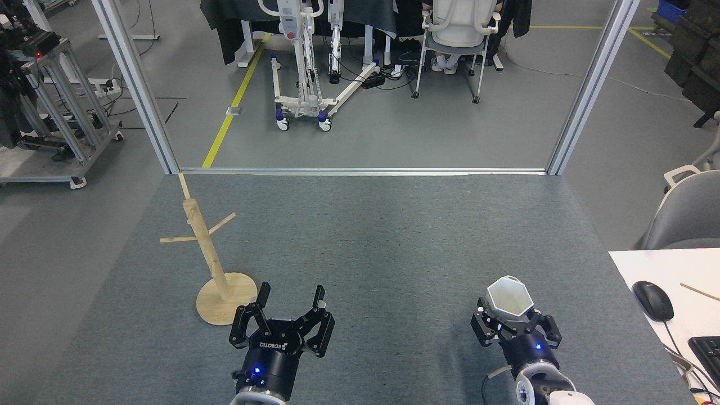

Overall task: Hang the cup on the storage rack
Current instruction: 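Close the right gripper on the white cup and lift it, then carry the cup with the right gripper toward the left gripper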

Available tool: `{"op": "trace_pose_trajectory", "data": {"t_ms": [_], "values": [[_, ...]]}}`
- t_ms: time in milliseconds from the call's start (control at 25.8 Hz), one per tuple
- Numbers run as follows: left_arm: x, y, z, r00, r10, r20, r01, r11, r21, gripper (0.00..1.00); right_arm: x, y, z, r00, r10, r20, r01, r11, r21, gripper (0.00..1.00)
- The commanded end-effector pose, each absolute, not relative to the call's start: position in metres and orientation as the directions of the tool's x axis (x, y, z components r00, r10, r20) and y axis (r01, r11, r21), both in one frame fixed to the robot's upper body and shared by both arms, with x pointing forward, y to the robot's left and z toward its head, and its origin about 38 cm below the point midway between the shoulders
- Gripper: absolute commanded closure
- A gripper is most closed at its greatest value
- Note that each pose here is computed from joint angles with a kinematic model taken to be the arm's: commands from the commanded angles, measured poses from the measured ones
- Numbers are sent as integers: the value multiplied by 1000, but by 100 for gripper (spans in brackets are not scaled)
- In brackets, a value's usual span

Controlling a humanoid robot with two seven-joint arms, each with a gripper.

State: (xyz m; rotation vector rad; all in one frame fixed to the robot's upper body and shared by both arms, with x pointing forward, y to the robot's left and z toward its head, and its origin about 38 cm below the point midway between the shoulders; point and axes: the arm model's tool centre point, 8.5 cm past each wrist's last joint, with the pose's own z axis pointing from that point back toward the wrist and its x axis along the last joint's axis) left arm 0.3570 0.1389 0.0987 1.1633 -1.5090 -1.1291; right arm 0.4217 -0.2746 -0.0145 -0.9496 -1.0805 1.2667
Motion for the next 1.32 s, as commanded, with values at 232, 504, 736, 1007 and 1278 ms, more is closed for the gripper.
{"op": "trace_pose_trajectory", "data": {"t_ms": [232,504,736,1007,1278], "values": [[358,139,100,-158,-981,116,-168,142,975,1,438,-267,2,-50,995,81,-208,69,-976,8],[357,139,102,-161,-980,115,-174,143,974,0,438,-268,4,-94,992,88,-206,67,-976,74],[357,140,102,-163,-980,112,-177,141,974,0,440,-264,15,-158,982,101,-177,73,-982,96],[359,140,103,-161,-981,110,-171,137,976,1,443,-271,68,-310,941,137,-35,133,-990,99],[360,140,103,-163,-981,107,-163,134,977,1,436,-276,100,-477,854,205,17,242,-970,100]]}}
